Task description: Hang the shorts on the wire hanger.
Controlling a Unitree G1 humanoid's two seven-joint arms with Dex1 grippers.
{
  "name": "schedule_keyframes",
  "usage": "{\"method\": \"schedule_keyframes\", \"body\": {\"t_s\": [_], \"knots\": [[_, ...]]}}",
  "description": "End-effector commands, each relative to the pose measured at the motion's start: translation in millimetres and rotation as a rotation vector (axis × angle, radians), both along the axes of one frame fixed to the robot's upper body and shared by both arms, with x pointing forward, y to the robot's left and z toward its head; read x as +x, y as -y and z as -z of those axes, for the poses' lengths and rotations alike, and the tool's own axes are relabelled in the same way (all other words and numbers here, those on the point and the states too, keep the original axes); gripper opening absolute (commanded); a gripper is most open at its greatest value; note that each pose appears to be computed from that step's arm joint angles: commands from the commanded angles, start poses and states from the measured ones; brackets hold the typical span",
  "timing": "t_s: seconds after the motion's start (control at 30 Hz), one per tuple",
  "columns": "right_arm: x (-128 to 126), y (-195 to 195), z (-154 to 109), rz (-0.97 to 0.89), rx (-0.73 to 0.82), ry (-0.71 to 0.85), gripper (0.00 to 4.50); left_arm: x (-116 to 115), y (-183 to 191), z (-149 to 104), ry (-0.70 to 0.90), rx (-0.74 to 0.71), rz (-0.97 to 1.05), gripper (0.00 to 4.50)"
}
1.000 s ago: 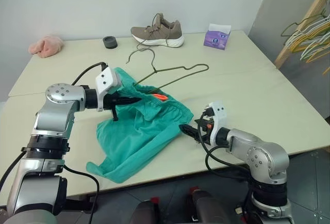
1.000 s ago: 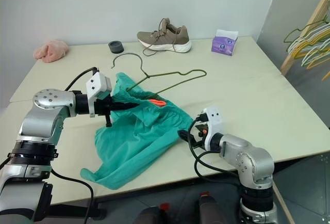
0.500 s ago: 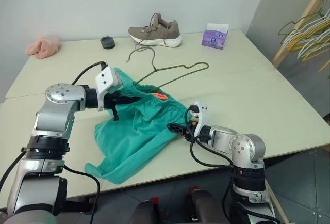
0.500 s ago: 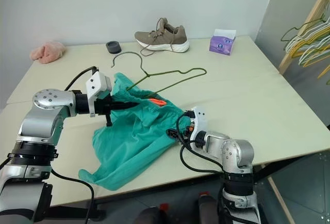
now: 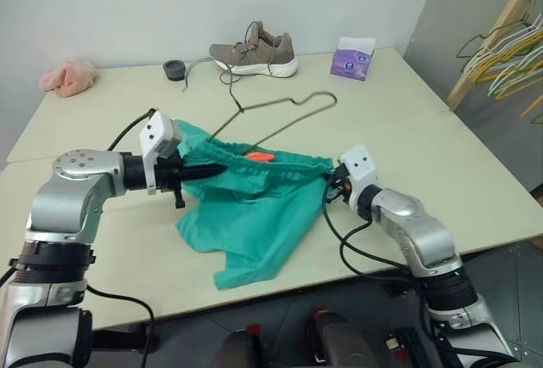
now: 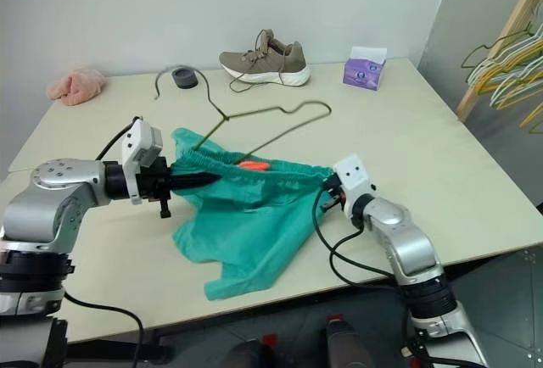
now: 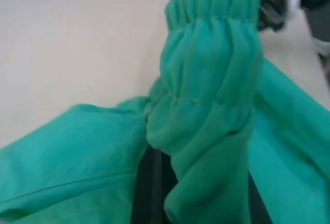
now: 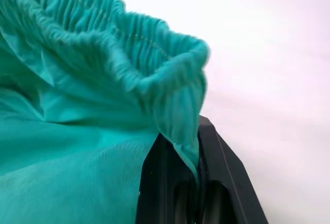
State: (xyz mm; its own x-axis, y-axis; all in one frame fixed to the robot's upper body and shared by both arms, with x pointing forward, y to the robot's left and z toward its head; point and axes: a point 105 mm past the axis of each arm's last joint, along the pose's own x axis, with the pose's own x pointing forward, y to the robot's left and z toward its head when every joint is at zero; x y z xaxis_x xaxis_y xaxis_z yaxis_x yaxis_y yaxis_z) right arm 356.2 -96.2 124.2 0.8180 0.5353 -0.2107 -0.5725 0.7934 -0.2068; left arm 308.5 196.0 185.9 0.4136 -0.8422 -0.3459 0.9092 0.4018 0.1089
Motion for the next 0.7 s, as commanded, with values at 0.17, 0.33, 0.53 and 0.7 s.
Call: {"method": "schedule_keyframes", "body": {"t_s": [0.17, 0.33, 0.53, 0.7], "knots": [[11, 54, -25, 0.093, -0.084, 0.117, 0.05, -27, -21, -12, -0.088, 0.069, 0.049, 0.00], [12, 61, -33, 0.103, -0.098, 0.147, 0.05, -27, -33, -3, -0.104, 0.175, 0.037, 0.00], [6, 57, -40, 0.057, -0.126, 0.177, 0.05, -17, -45, 4, -0.076, 0.256, -0.013, 0.00], [-1, 53, -40, 0.023, -0.140, 0.181, 0.05, -8, -51, 6, -0.031, 0.283, -0.051, 0.00]]}}
